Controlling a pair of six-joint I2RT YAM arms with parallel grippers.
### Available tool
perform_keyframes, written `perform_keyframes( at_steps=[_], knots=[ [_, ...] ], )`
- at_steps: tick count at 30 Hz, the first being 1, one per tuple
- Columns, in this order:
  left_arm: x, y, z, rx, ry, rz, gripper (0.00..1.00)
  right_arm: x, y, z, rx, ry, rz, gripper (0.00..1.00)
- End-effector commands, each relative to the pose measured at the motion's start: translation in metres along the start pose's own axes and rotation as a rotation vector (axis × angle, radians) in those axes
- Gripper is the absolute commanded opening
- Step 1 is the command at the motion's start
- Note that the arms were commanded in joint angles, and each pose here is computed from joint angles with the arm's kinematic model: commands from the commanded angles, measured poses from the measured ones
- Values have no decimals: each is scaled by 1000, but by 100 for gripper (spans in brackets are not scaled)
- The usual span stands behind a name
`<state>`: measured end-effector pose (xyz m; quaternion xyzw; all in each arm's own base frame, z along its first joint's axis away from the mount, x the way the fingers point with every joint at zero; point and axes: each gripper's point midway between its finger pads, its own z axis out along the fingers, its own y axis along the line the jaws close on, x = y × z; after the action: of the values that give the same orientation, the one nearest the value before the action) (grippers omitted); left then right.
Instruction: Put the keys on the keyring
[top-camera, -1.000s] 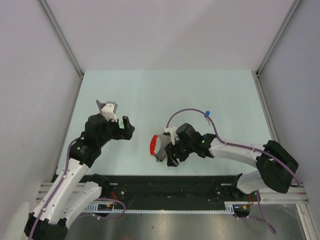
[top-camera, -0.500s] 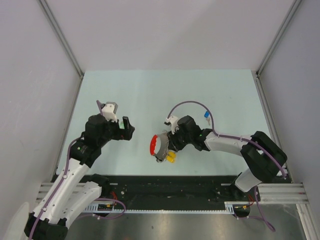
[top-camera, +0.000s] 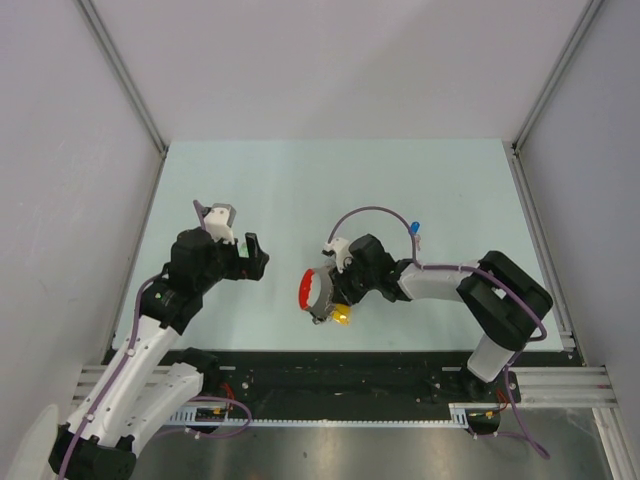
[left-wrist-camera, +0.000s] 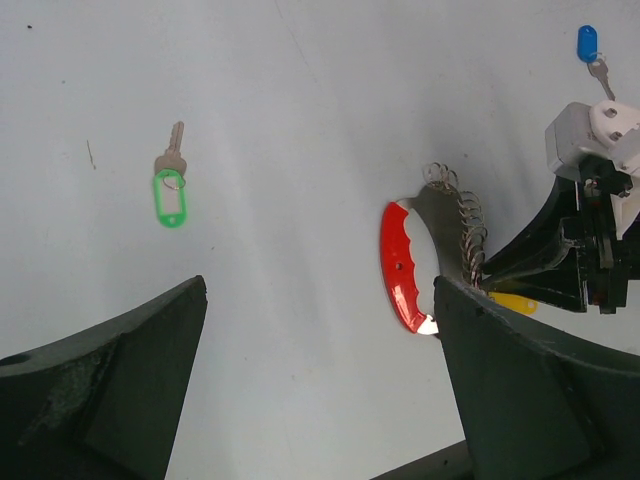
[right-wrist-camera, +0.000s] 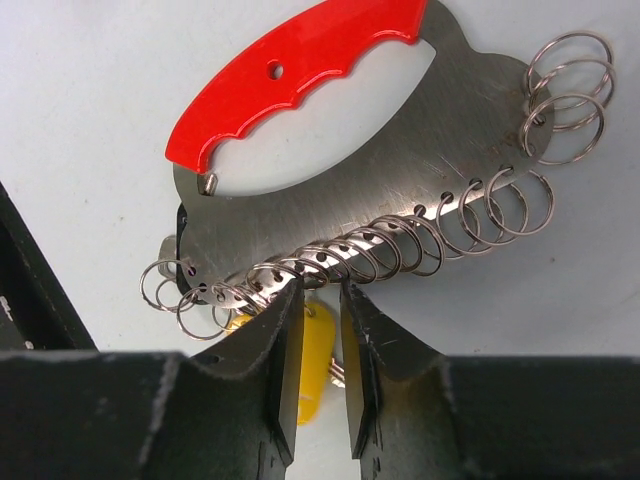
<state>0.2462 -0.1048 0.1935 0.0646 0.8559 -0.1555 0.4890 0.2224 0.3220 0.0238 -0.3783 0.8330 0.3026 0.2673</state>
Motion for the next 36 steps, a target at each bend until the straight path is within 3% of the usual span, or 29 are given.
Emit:
perform_keyframes(
  at_steps=[1, 4, 6, 9, 15, 20, 26, 31, 36],
  knots=[
    [0, 1, 0, 14, 0, 51, 100, -25, -1, 6, -17, -71, -41, 25],
    [0, 1, 0, 14, -2, 49, 100, -30, 0, 5, -11, -79, -43, 26],
    [0, 1, 0, 14, -3, 50, 100, -33, -1, 3, 13, -89, -46, 32],
    [0, 1, -1, 15, -5, 50, 100, -42, -6, -1, 84, -119, -51, 31],
    [-1, 1, -1, 17, -9, 50, 100, -58, -25, -10, 244, -185, -45, 8],
    [-1, 1, -2, 18, -12, 52, 100, -64, -15, -17, 219, -199, -64, 0],
    [-1, 0, -2, 21, -11, 51, 100, -64, -2, -26, 192, -188, -80, 0],
    [-1, 0, -2, 23, -14, 52, 100, -58, 6, -21, 140, -166, -82, 15],
    [-2, 0, -3, 25, -17, 52, 100, -50, 8, -11, 127, -144, -77, 18]
  ],
)
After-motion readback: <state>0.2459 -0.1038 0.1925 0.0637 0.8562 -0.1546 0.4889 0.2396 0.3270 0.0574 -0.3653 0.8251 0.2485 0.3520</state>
